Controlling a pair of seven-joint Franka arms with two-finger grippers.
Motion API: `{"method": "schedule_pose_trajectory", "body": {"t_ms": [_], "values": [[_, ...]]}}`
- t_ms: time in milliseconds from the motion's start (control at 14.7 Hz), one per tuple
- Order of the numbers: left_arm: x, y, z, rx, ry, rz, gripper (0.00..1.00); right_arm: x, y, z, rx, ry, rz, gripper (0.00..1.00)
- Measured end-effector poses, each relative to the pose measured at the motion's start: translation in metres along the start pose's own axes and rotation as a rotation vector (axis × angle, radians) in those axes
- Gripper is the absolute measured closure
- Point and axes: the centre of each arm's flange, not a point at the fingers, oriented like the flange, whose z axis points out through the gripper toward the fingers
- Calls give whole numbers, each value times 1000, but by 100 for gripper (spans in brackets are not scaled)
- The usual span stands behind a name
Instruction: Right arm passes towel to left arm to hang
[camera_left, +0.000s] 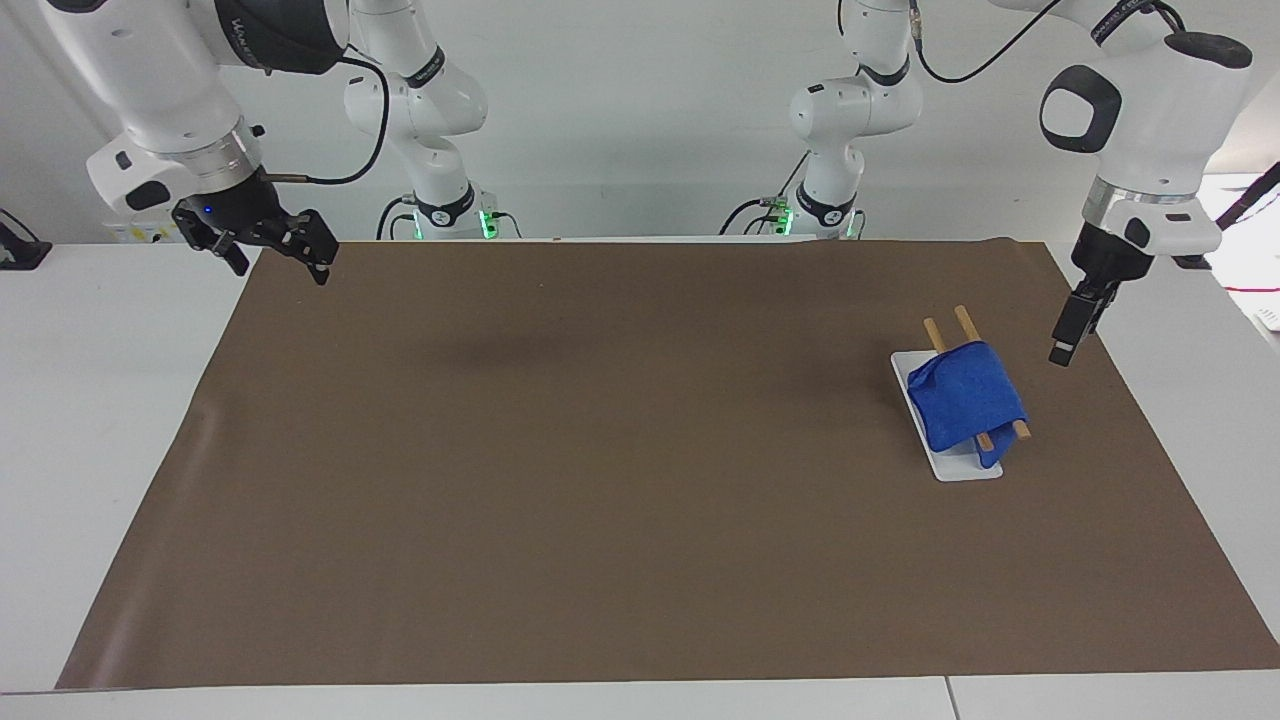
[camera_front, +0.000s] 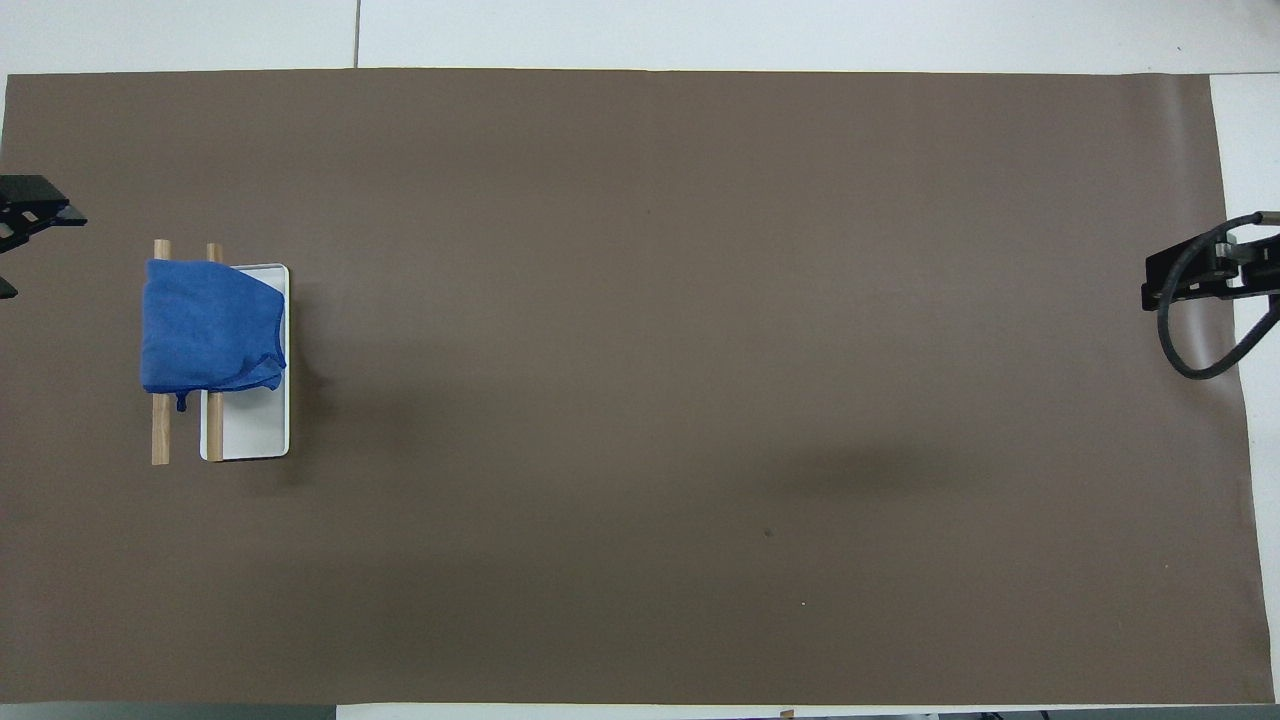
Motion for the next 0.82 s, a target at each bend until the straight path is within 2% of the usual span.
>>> {"method": "schedule_pose_trajectory", "body": {"t_ms": [272, 476, 816], "values": [[-14, 38, -8, 17, -85, 221, 0, -1, -5, -1, 0, 3, -13, 0], [-17, 53, -24, 33, -153, 284, 0, -8, -8, -1, -5, -40, -21, 0], [-16, 55, -57, 45, -260, 369, 0, -11, -7, -1, -6, -53, -21, 0]]}}
